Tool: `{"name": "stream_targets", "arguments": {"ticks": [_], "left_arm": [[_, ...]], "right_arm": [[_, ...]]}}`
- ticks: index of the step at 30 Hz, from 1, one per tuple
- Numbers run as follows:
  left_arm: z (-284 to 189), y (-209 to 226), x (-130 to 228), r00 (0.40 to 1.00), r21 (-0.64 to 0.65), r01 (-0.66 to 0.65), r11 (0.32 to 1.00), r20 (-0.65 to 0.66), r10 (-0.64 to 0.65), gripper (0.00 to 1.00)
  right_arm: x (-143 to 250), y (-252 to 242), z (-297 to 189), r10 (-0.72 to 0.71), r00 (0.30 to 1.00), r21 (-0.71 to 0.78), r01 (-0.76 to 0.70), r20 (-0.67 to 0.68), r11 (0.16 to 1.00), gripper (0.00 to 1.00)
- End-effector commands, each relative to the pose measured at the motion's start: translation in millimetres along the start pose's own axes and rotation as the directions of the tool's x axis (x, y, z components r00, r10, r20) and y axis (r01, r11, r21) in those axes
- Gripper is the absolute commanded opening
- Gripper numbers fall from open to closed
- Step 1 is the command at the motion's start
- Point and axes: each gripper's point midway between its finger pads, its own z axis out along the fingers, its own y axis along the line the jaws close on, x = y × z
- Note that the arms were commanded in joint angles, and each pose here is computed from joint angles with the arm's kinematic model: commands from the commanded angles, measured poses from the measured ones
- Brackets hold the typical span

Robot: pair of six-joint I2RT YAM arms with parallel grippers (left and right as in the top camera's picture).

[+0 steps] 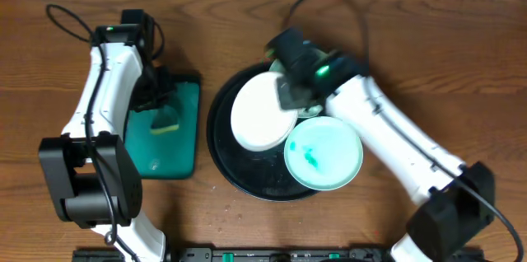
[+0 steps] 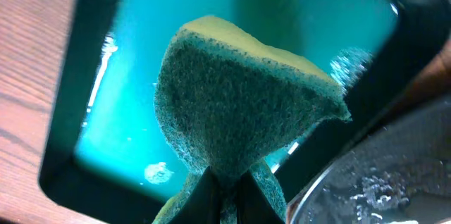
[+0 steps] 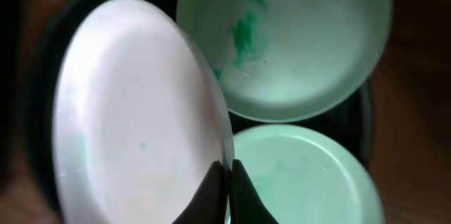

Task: Clean dirty plates on tray and stack at the side
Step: 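Carry the white plate right and set it on the table, then release the white plate and bring right gripper back toward the tray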

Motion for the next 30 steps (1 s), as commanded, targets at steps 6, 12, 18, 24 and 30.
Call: {"name": "stream_targets", "arguments": {"ticks": [6, 12, 18, 24, 30], "left_arm": [[-1, -3, 6, 0.999, -0.012, -0.037, 0.999, -0.003, 0.037, 0.07], [-1, -3, 6, 0.999, -0.012, -0.038, 0.999, -0.004, 0.038, 0.07], [-1, -3, 6, 0.999, -0.012, -0.037, 0.999, -0.004, 0.037, 0.07], [-1, -5, 10, 0.999, -0.013, -0.046, 0.999, -0.015, 0.046, 0.07], [-1, -9, 11, 0.998, -0.012, -0.059, 0.998, -0.014, 0.059, 0.07]], "right_arm": [[-53, -94, -15, 0.312, 0.949, -0.255, -0.311, -0.036, 0.916, 0.02], [-61, -208, -22, 0.503, 0.864, -0.186, -0.490, 0.028, 0.852, 0.02], [-42, -319, -36, 0.680, 0.726, -0.131, -0.667, 0.106, 0.733, 0.01], [-22, -363, -42, 0.714, 0.688, -0.114, -0.705, 0.132, 0.700, 0.01], [1, -353, -12, 0.696, 0.717, -0.086, -0.691, 0.043, 0.718, 0.49]]}}
